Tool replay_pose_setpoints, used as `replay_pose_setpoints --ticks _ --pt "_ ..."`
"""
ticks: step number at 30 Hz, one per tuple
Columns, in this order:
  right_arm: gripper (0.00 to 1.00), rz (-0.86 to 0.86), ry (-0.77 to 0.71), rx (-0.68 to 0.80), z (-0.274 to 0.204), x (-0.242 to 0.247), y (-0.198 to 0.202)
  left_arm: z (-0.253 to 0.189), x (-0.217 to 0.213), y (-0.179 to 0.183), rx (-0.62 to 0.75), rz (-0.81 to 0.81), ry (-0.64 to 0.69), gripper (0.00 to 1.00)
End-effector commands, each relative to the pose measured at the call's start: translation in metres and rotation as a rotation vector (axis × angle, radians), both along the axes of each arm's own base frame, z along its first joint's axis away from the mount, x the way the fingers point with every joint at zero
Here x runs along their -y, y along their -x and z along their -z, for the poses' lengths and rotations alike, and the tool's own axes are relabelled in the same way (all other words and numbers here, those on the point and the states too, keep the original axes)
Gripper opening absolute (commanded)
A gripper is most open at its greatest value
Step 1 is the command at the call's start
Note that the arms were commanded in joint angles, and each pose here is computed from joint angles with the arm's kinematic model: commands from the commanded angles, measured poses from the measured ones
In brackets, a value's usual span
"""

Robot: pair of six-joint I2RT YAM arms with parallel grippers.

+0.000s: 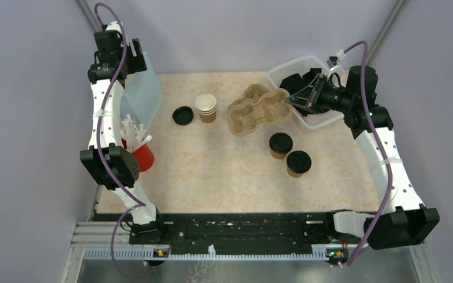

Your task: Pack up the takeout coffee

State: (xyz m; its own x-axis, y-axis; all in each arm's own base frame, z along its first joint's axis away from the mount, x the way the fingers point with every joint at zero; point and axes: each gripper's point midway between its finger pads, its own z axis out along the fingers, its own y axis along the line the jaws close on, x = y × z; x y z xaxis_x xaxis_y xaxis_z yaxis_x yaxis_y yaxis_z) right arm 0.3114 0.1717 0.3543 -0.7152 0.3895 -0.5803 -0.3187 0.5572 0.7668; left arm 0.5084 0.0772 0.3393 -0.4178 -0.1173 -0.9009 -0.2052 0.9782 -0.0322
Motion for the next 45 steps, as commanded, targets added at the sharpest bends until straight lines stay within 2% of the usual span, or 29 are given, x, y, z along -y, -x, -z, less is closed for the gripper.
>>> replay_pose_setpoints --ticks 1,4,7,12,15,22,28,32,35,40,45 --pt "0.00 -0.023 -0.039 0.076 -0.025 -0.005 0.009 -0.026 -0.010 -0.015 0.084 -0.008 -0.067 0.81" --pt "0.00 -0.024 -0.038 0.065 -0.024 -0.005 0.011 -0.026 -0.015 -0.026 0.102 -0.026 -0.078 0.58" --pt "0.00 -0.018 -0.029 0.063 -0.026 -0.003 0.013 -0.027 -0.012 -0.034 0.114 -0.005 -0.070 0.27" --pt "0.00 -0.005 -0.017 0.060 -0.027 -0.001 0.014 -0.081 -0.003 -0.047 0.309 0.050 -0.080 0.00" --pt "0.00 0.000 -0.024 0.054 -0.027 -0.001 0.014 -0.128 -0.003 -0.049 0.461 0.048 -0.103 0.00" --pt "0.00 0.026 -0.025 0.045 -0.024 0.002 0.021 -0.212 0.035 -0.043 0.741 0.235 -0.107 0.00" --pt "0.00 0.058 -0.025 0.087 -0.037 0.006 0.022 -0.281 0.088 0.001 0.931 0.437 -0.017 0.00" --pt "0.00 0.091 -0.005 0.170 -0.068 0.012 0.023 -0.303 0.124 0.041 0.959 0.584 0.090 0.00" --pt "0.00 0.163 0.077 0.247 -0.096 0.028 0.030 -0.313 0.140 0.074 0.943 0.654 0.158 0.00" --pt "0.00 0.293 0.167 0.373 -0.137 0.056 0.056 -0.326 0.153 0.137 0.936 0.702 0.200 0.00" --pt "0.00 0.342 0.182 0.443 -0.155 0.067 0.080 -0.318 0.167 0.178 0.911 0.736 0.217 0.00"
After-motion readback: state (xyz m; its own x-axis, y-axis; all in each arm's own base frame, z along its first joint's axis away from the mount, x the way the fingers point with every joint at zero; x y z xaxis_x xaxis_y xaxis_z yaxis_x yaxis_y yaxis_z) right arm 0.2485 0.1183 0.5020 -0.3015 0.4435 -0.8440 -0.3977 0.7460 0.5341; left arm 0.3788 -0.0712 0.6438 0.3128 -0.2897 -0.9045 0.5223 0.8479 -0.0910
